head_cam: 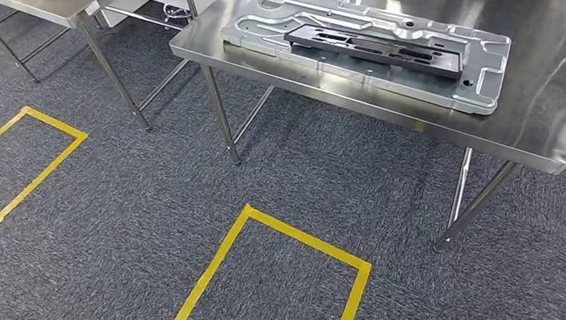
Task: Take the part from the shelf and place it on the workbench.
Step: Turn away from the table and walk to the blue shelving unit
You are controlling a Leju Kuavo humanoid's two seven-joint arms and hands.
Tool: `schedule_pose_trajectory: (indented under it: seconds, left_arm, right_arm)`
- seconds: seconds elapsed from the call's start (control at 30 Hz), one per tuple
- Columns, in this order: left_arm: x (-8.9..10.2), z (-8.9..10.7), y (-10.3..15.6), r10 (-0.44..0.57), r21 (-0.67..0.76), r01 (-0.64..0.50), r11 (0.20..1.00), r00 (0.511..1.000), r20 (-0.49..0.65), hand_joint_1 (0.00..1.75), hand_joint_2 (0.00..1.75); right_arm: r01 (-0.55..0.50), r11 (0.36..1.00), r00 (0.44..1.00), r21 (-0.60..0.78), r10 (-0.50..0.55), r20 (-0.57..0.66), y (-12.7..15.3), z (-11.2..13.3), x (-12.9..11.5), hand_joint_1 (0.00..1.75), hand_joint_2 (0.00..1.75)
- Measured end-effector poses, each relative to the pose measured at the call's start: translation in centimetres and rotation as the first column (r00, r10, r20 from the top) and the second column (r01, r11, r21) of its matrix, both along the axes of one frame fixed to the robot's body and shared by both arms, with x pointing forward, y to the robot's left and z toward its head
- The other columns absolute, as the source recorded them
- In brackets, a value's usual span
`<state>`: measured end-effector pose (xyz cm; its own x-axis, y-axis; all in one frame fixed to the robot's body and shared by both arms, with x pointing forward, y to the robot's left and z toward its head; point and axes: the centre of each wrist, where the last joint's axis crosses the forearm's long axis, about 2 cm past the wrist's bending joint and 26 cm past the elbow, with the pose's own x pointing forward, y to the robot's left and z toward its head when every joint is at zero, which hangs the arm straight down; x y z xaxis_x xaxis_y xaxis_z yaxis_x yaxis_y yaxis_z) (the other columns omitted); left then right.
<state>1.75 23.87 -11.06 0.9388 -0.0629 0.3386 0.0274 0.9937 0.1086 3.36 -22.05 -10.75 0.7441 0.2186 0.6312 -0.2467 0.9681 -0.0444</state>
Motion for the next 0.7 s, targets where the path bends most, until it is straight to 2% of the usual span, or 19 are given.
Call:
schedule_pose_trajectory:
  seconds: [0.4,0.53,0.7]
  left_arm:
    - [-0.06,0.04,-0.43,-0.01,-0.006,0.01,1.0,1.0,-0.003,0.0,0.0]
    - [0.03,0.05,-0.5,-0.01,-0.008,0.01,1.0,1.0,-0.002,0.0,0.0]
    - [-0.24,0.04,-0.5,-0.01,-0.008,0.01,1.0,1.0,-0.008,0.0,0.0]
  right_arm:
    - [-0.05,0.998,0.999,-0.046,0.049,-0.024,-0.73,-0.1,-0.1,0.0,1.75]
    - [-0.056,0.997,0.998,-0.047,0.054,-0.032,-0.75,-0.14,-0.54,0.0,0.0]
    - [-0.057,0.998,0.998,-0.037,0.056,-0.038,-0.67,-0.13,-0.43,0.0,0.0]
